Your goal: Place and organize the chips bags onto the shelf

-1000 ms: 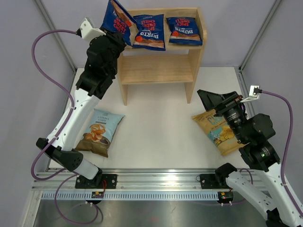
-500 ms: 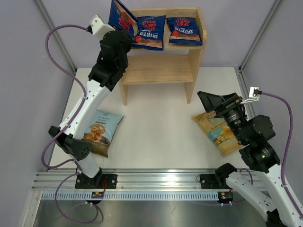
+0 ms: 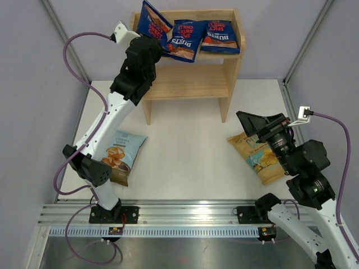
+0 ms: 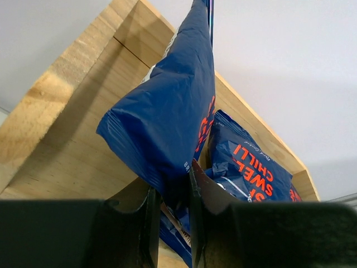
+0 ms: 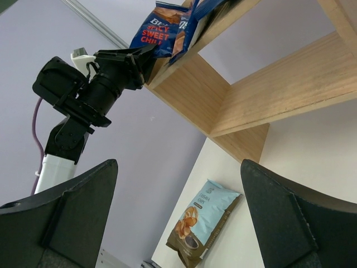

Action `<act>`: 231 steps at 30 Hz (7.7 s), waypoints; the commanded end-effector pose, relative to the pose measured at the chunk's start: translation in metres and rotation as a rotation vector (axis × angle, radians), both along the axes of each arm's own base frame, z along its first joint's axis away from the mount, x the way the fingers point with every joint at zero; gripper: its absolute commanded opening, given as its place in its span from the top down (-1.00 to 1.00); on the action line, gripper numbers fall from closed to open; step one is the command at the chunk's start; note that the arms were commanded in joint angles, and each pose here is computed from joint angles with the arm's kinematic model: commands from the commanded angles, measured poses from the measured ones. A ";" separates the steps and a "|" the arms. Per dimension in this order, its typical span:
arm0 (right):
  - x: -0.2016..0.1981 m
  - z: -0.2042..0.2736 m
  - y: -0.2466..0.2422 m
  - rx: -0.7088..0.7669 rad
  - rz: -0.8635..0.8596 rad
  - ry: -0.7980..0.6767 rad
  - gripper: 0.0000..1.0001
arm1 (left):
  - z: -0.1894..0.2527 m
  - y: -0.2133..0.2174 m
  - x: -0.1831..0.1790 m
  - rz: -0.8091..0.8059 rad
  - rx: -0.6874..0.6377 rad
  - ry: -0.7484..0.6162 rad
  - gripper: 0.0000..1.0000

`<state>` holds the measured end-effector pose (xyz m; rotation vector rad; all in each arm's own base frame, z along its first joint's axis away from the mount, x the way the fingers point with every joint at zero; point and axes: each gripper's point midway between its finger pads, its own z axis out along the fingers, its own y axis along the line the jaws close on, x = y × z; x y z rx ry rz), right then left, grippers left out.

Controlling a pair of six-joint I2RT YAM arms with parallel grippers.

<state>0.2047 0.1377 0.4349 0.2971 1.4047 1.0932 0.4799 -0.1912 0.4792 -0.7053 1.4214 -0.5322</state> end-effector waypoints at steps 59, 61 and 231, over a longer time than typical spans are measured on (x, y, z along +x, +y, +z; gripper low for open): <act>0.016 -0.013 0.029 -0.232 0.107 0.114 -0.99 | -0.012 0.006 -0.003 -0.190 -0.090 0.070 0.78; 0.016 -0.013 0.028 -0.231 0.104 0.112 -0.99 | -0.012 0.004 -0.005 -0.201 -0.103 0.067 0.85; -0.007 -0.192 0.234 -0.134 0.823 0.146 -0.98 | -0.241 0.201 -0.167 -0.259 -0.394 0.192 0.75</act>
